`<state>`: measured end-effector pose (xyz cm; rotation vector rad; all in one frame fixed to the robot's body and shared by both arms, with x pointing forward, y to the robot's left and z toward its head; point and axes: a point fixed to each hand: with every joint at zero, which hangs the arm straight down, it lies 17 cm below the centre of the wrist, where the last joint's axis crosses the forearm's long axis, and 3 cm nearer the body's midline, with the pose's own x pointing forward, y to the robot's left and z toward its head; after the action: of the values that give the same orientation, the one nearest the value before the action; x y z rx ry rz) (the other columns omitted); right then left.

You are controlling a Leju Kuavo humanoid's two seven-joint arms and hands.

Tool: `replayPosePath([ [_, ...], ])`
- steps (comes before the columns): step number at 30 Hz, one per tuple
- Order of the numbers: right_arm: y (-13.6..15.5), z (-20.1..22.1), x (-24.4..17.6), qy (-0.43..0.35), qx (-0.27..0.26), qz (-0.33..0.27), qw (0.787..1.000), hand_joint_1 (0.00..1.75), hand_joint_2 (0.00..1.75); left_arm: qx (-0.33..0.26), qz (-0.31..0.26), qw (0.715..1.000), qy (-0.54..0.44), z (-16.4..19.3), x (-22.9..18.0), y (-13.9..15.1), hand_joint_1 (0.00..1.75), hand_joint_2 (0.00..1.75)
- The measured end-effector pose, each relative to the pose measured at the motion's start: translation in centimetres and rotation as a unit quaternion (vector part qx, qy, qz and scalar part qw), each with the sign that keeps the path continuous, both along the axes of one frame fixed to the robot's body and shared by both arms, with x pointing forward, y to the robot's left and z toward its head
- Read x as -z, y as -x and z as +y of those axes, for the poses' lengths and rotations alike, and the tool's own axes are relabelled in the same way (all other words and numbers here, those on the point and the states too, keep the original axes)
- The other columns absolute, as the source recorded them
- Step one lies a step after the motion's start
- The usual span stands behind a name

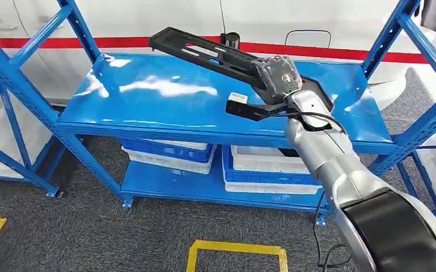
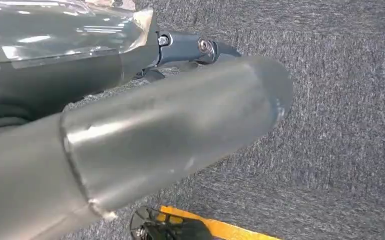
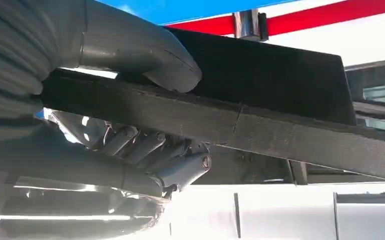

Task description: Take the parts from the cabinet and place them on the table.

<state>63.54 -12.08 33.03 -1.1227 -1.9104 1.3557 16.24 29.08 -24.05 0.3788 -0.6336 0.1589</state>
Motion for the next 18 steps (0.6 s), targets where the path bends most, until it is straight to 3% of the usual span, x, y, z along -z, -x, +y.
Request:
replayPosePath([
  [18,-0.06,-0.47,0.38,0.002,0.004,0.002,1.0,1.68,1.75,0.001,-0.001,1.0,0.001,-0.23,-0.04,-0.11,0.0,0.0],
])
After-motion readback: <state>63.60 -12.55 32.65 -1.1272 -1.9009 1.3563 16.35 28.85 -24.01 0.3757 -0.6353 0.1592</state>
